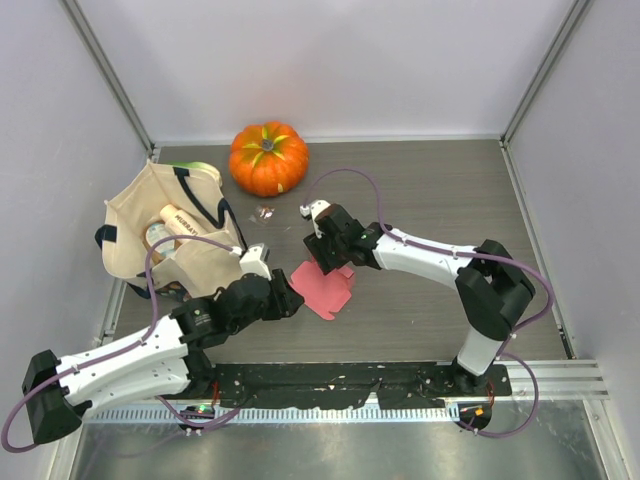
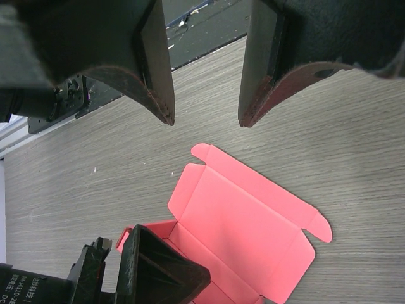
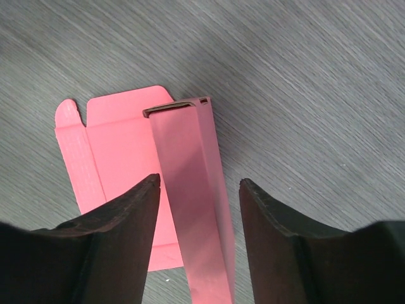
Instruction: Fold the paper box
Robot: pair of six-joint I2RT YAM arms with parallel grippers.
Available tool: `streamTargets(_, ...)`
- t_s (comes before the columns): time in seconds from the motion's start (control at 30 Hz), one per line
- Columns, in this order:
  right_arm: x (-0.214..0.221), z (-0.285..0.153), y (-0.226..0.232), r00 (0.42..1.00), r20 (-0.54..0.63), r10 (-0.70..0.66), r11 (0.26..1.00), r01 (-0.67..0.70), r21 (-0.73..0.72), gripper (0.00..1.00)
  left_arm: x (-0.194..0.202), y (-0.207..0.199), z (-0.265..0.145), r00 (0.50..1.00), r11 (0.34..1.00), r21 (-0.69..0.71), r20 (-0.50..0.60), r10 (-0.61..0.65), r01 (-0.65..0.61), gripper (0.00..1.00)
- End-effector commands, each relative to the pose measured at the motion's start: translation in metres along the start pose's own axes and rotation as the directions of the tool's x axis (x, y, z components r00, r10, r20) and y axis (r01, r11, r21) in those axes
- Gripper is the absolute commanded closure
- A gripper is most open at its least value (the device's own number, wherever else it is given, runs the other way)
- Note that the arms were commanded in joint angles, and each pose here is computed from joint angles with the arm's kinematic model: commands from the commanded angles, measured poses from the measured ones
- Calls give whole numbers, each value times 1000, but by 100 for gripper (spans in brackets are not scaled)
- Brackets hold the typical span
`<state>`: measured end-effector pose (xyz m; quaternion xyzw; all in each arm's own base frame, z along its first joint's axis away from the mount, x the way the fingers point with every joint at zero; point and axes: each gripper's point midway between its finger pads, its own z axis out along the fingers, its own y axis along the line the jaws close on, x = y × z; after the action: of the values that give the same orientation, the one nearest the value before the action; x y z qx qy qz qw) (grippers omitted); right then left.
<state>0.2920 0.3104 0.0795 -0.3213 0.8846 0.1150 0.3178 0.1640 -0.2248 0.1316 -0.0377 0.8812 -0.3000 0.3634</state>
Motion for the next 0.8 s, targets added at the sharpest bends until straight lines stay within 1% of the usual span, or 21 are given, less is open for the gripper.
streamTargets(0.0,-22,-8,-13,996,74,57,997,-61,55,45,-14,-16,-3,999,999,50,35,-2,0,51)
streamTargets(0.13,-19,-11,-25,984,111,136,989,-142,41,57,-15,-17,-3,999,998,56,38,-2,0,51)
streamTargets(0.17,-20,-14,-29,976,122,181,983,-184,10,58,-15,-17,-3,999,998,55,37,-2,0,51)
streamTargets(0.23,-14,-13,-32,964,133,229,973,-227,-32,62,-15,-17,-4,999,998,57,37,-2,0,51)
streamTargets(0.27,-15,-17,-35,948,133,290,955,-279,-98,63,-14,-17,-4,999,998,58,36,-4,2,50)
streamTargets(0.33,-7,-16,-43,920,139,367,925,-344,-161,65,-14,-18,-3,999,998,59,35,-4,2,50)
streamTargets(0.37,-5,-17,-46,905,137,402,907,-373,-195,66,-13,-18,-3,999,998,59,32,-3,1,50)
streamTargets(0.4,-8,-22,-57,872,150,466,873,-425,-242,66,-13,-19,-3,1000,998,63,30,-3,2,50)
streamTargets(0.43,1,-20,-60,859,143,491,856,-446,-261,67,-12,-19,-1,1000,998,61,25,-2,0,50)
streamTargets(0.5,11,-20,-77,822,129,554,816,-507,-278,67,-11,-21,-1,1000,998,71,22,-3,2,50)
streamTargets(0.57,19,-17,-86,799,112,591,790,-544,-282,68,-10,-23,1,1000,997,73,14,-3,2,50)
streamTargets(0.6,24,-17,-84,781,94,617,763,-564,-317,68,-10,-25,2,1000,997,80,14,-4,3,50)
streamTargets(0.63,29,-16,-97,750,94,655,734,-601,-317,68,-10,-27,2,1000,996,85,10,-5,4,50)
streamTargets(0.67,32,-16,-101,732,88,675,713,-618,-329,68,-10,-28,3,1000,996,86,7,-4,4,50)
streamTargets(0.7,36,-15,-104,716,92,692,697,-630,-342,67,-10,-29,3,1000,996,88,4,-4,4,50)
streamTargets(0.73,41,-15,-112,684,83,725,664,-662,-349,66,-11,-30,2,1000,996,92,5,-5,5,50)
streamTargets(0.77,45,-14,-115,674,78,735,654,-673,-346,64,-11,-31,2,1000,996,93,6,-4,4,50)
